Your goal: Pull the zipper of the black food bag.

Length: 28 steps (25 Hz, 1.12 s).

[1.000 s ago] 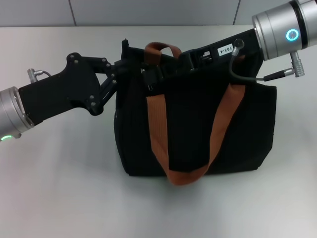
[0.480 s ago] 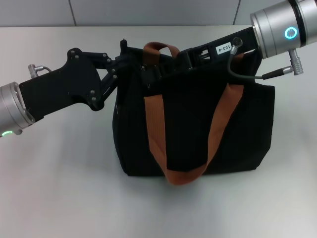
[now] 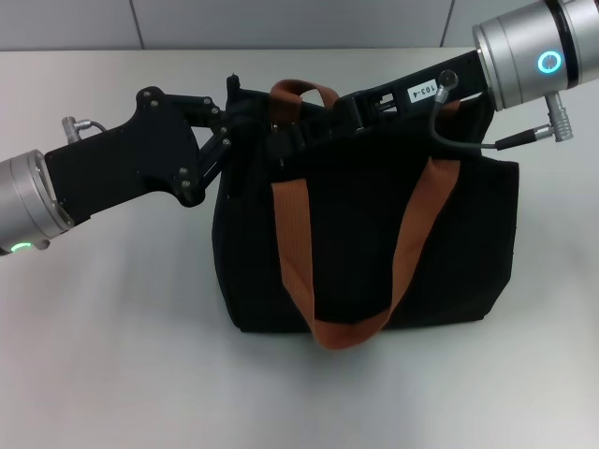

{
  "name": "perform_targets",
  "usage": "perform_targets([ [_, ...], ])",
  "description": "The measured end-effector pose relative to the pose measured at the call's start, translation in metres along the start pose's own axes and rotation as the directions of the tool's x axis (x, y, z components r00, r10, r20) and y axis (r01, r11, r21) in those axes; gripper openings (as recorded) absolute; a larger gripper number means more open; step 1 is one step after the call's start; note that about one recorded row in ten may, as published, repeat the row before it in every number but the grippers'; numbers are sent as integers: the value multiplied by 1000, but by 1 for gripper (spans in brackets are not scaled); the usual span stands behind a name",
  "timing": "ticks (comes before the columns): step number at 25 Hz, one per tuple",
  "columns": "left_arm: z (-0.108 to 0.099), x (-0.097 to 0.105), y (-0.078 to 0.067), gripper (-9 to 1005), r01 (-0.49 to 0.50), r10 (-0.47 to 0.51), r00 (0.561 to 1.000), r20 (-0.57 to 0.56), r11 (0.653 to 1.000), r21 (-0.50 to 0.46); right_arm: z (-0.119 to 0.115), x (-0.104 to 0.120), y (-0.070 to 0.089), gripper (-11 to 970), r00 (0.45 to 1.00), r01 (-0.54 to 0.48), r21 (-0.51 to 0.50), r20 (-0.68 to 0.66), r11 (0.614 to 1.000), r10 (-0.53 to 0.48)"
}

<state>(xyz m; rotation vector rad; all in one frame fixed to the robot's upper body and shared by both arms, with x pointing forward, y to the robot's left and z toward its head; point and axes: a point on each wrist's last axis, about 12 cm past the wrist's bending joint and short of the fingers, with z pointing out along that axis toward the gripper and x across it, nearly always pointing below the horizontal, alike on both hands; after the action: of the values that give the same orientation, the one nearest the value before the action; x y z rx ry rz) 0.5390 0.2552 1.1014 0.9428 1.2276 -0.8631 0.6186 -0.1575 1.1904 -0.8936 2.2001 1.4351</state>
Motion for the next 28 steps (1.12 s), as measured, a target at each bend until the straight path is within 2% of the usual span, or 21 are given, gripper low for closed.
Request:
perform_targets([
  [28,7,-2,1,31,-4,4,1000,15,1000,18,1,0,0,395,1000,5,-1,1,1000,-5],
])
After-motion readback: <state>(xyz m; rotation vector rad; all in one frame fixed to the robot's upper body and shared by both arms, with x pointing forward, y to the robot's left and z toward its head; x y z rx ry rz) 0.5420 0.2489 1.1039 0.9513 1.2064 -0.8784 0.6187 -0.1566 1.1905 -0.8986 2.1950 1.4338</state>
